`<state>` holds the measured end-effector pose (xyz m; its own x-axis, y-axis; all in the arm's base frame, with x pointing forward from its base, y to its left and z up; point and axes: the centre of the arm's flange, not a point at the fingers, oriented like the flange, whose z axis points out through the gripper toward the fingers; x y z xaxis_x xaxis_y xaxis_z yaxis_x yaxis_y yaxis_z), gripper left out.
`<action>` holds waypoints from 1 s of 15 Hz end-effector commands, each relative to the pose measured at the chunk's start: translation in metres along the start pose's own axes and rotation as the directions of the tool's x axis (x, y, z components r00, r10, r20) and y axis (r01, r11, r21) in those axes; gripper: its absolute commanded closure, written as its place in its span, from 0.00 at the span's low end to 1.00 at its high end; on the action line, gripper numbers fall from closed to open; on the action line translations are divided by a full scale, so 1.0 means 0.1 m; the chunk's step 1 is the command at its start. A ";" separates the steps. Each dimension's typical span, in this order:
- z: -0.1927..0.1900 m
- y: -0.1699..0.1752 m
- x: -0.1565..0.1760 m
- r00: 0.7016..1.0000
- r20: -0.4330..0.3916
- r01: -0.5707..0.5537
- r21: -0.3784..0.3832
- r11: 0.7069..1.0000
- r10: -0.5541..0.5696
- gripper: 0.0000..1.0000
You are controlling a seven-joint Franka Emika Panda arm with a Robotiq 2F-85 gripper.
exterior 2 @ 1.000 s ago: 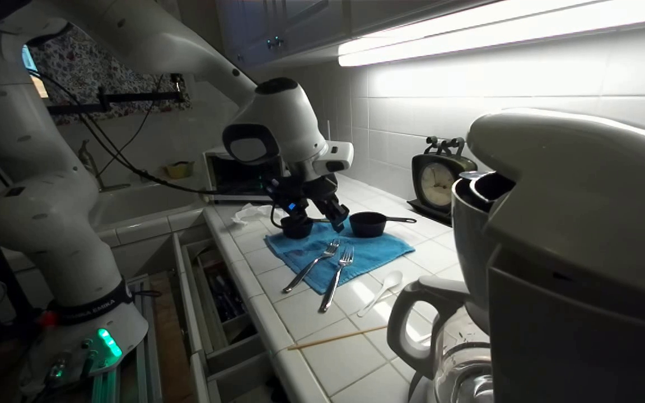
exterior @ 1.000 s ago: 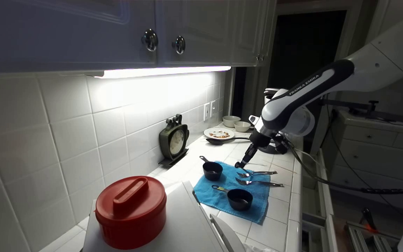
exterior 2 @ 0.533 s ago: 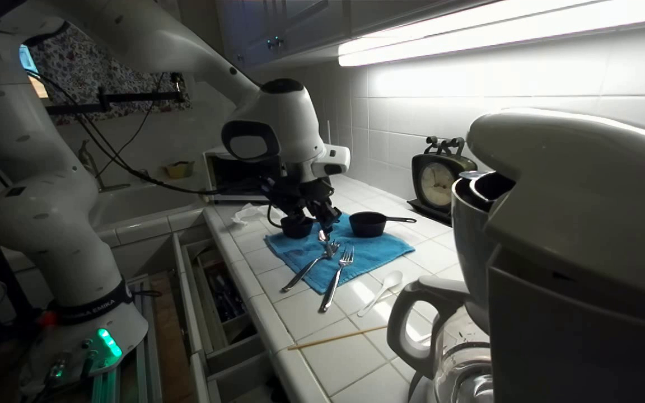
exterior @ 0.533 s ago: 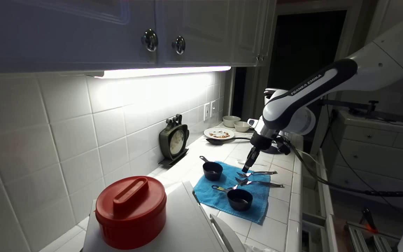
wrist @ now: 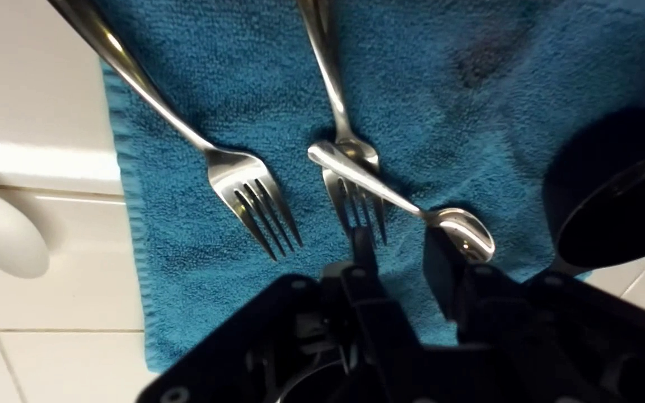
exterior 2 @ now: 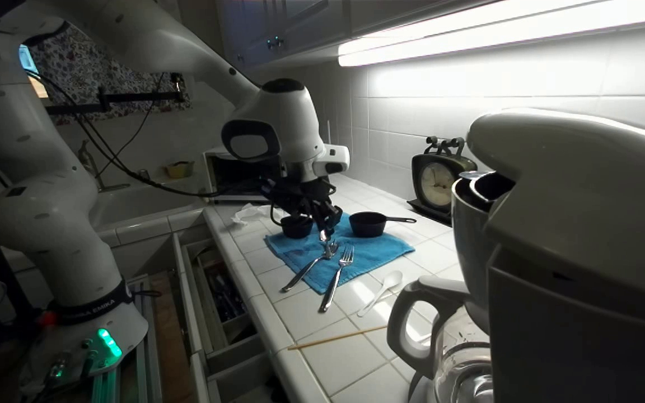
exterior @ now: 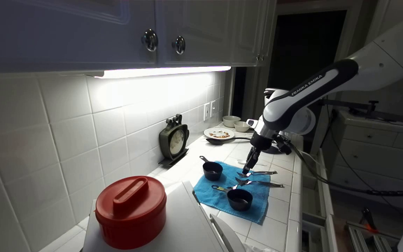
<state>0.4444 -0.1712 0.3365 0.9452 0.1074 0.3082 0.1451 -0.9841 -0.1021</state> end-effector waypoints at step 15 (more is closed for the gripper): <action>0.45 -0.16 0.24 0.860 0.012 0.508 0.082 0.857 -0.511 0.03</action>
<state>0.4667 -0.1400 0.3123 0.7668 0.5629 0.3085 0.5946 -0.8039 -0.0114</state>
